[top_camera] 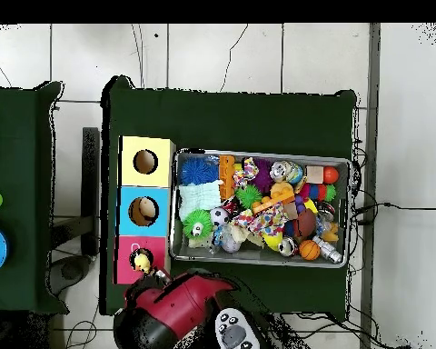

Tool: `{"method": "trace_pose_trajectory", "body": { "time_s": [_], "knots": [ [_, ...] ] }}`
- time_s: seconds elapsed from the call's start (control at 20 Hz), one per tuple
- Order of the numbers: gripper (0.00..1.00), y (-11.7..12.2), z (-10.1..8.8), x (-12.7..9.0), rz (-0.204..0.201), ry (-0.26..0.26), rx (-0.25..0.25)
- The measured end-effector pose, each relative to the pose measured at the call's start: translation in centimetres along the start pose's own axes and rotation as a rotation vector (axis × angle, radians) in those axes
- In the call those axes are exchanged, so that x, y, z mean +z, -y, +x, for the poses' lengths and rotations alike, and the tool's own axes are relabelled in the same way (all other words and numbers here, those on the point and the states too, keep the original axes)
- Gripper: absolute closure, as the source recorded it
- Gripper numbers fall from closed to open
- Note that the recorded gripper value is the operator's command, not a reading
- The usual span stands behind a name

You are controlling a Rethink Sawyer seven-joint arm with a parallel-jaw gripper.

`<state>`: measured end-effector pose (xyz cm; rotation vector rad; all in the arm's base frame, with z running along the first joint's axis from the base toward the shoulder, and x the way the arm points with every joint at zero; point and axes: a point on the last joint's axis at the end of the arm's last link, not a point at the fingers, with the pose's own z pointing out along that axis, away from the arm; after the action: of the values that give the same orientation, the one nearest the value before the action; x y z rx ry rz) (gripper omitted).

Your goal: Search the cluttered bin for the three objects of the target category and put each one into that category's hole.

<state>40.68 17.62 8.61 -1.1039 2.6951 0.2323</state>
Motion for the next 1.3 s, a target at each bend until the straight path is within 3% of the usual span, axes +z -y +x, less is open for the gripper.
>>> {"method": "trace_pose_trajectory", "body": {
  "time_s": [0.45, 1.3],
  "knots": [
    [1.00, -0.18, 0.21, -0.01, 0.014, 0.017, 0.009],
    [1.00, -1.05, 0.53, 0.05, 0.080, 0.050, 0.028]
  ]
}}
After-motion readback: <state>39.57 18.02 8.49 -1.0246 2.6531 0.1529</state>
